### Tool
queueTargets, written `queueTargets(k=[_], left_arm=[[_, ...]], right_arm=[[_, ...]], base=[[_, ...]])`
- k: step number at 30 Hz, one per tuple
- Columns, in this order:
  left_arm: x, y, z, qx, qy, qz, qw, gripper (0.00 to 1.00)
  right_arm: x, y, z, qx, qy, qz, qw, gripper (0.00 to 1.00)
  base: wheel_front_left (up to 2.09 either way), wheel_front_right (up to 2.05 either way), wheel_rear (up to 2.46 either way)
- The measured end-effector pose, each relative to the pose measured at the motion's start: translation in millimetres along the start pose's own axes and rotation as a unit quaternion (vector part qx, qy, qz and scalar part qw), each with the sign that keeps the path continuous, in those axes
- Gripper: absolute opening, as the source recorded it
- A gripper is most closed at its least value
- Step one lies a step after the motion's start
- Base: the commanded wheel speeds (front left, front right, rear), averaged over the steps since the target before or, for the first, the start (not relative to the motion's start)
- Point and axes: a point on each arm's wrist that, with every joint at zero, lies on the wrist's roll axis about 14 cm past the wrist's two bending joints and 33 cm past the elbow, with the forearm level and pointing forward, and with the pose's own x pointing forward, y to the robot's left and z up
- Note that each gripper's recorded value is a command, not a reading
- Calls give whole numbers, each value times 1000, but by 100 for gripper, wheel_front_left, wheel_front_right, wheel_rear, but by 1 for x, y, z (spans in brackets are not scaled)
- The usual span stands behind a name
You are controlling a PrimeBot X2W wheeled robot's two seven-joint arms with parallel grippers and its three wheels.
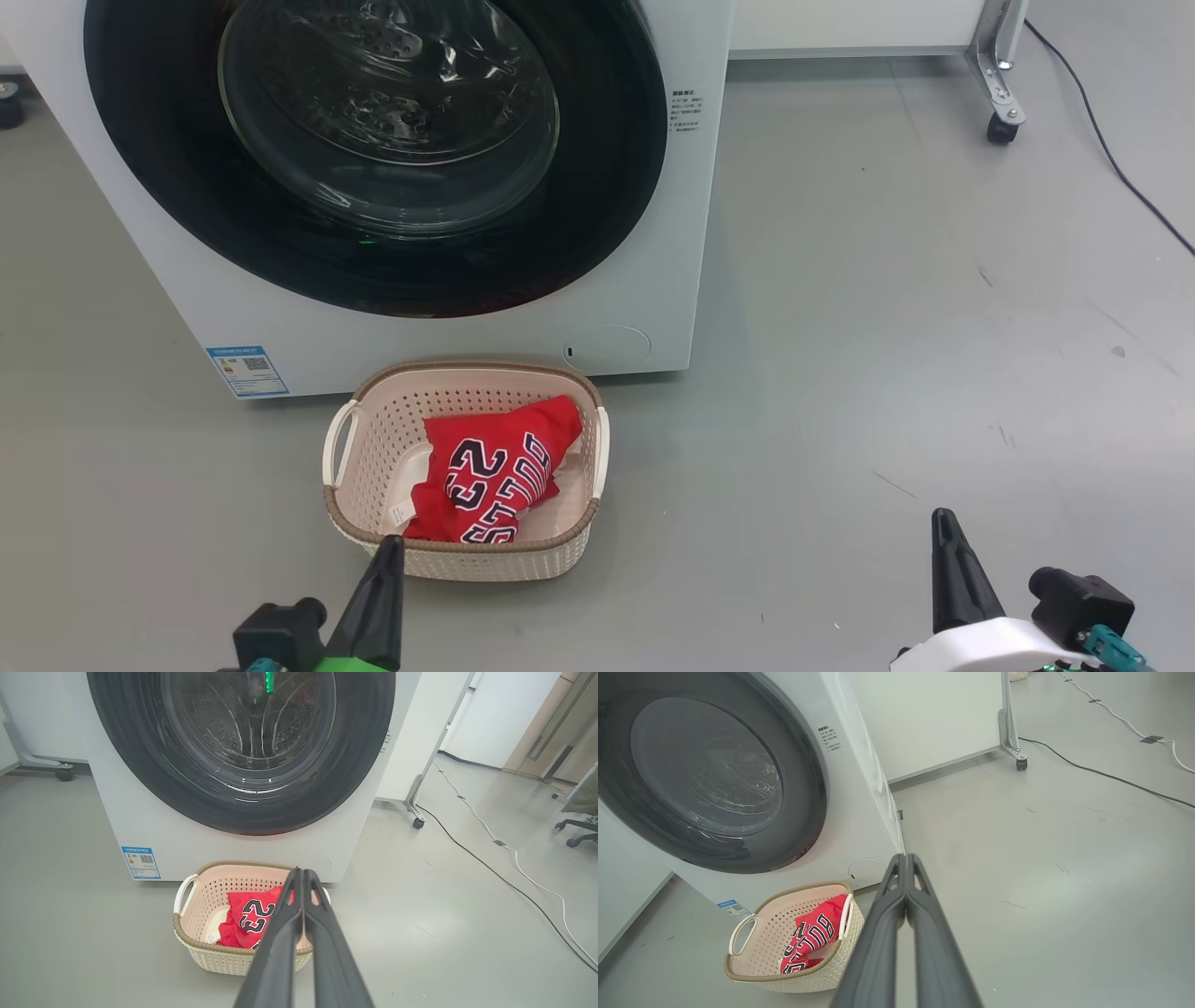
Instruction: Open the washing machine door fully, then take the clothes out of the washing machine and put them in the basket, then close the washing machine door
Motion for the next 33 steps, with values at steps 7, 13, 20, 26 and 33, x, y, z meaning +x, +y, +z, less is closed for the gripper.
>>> queueTargets(k=[7, 13, 20, 26, 33], left_arm=[[1, 9, 1, -49, 6, 17, 999, 0], [3, 17, 2, -98, 9, 32, 995, 0], [4, 25, 2, -141, 14, 45, 989, 0], [5, 30, 2, -183, 18, 52, 982, 0], [8, 36, 7, -224, 13, 57, 973, 0]], right_arm=[[1, -9, 2, 49, 1, -18, 999, 0], [1, -17, 3, 93, 6, -34, 995, 0], [5, -23, 9, 135, 1, -41, 990, 0], [6, -29, 9, 172, 5, -49, 984, 0], [10, -35, 15, 215, 0, -54, 975, 0]], base=[[0, 0, 0], [0, 0, 0], [0, 0, 0], [0, 0, 0], [0, 0, 0]])
